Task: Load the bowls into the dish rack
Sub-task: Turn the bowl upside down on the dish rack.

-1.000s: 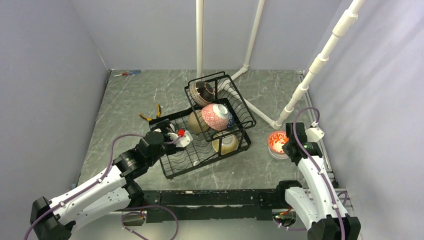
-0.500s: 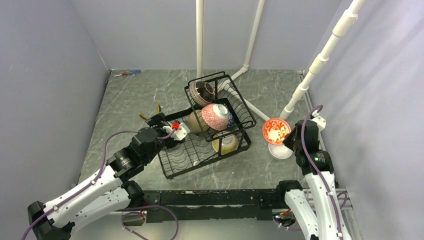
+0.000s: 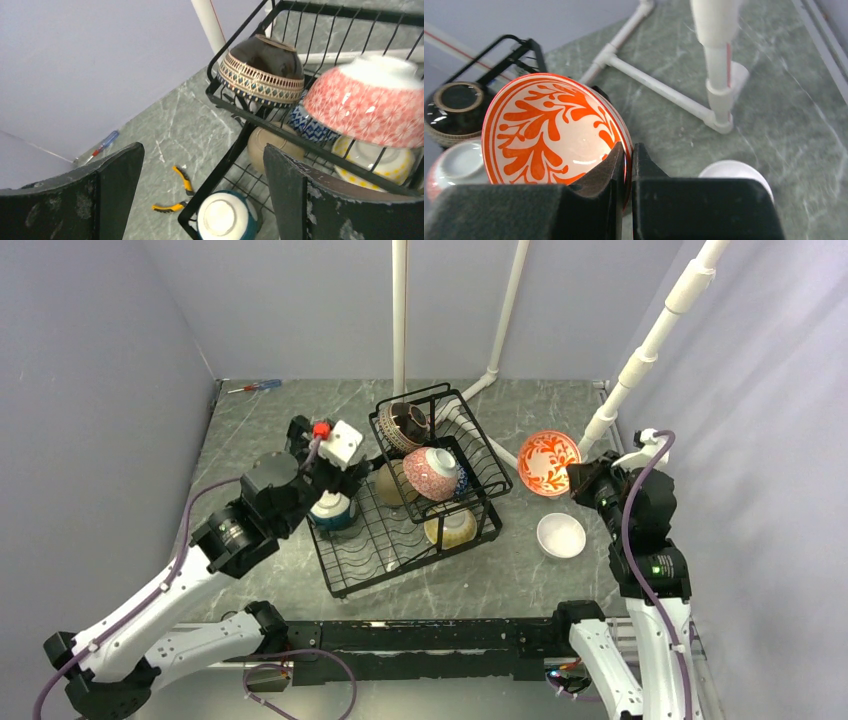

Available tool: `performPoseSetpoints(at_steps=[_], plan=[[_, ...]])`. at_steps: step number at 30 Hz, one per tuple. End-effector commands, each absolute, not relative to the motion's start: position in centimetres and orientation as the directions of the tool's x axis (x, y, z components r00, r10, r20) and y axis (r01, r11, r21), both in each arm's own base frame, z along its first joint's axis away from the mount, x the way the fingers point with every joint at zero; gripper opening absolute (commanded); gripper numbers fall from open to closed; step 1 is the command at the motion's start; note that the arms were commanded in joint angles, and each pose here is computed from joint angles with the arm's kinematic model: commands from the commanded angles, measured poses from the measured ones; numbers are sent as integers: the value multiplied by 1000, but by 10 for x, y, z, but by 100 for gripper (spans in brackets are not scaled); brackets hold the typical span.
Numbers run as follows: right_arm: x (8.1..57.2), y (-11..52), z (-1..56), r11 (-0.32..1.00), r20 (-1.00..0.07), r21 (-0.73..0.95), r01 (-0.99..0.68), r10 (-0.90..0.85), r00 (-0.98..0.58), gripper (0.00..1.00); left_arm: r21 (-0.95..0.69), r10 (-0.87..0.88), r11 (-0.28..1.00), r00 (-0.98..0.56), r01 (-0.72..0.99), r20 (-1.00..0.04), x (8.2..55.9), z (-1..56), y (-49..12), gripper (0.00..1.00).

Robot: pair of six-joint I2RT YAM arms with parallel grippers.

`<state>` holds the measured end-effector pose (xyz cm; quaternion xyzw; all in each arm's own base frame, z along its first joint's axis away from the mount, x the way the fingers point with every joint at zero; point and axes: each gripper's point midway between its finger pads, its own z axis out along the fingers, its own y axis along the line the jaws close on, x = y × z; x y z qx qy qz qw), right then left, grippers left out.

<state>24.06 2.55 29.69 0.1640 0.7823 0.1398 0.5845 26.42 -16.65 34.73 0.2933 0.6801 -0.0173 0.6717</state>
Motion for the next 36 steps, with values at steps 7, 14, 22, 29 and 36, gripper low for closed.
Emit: performPoseSetpoints(at_steps=[7,14,22,29,36], plan=[[270,85,411,828,-898,428,-363,435,-66,0,-13,68,835,-126,550,-990,262,411,-223,94],[278,114,427,736,-890,429,-523,445,-103,0,-218,-85,603,-211,767,-974,238,450,-292,94],[272,143,441,611,-893,393,-687,432,-127,0,-499,-181,217,-468,839,-865,209,470,-343,91],[272,155,446,581,-896,380,-720,426,-129,0,-666,-224,133,-632,734,-742,220,467,-355,92],[273,165,446,566,-899,375,-734,416,-138,0,-707,-186,132,-684,694,-706,231,452,-371,94]])
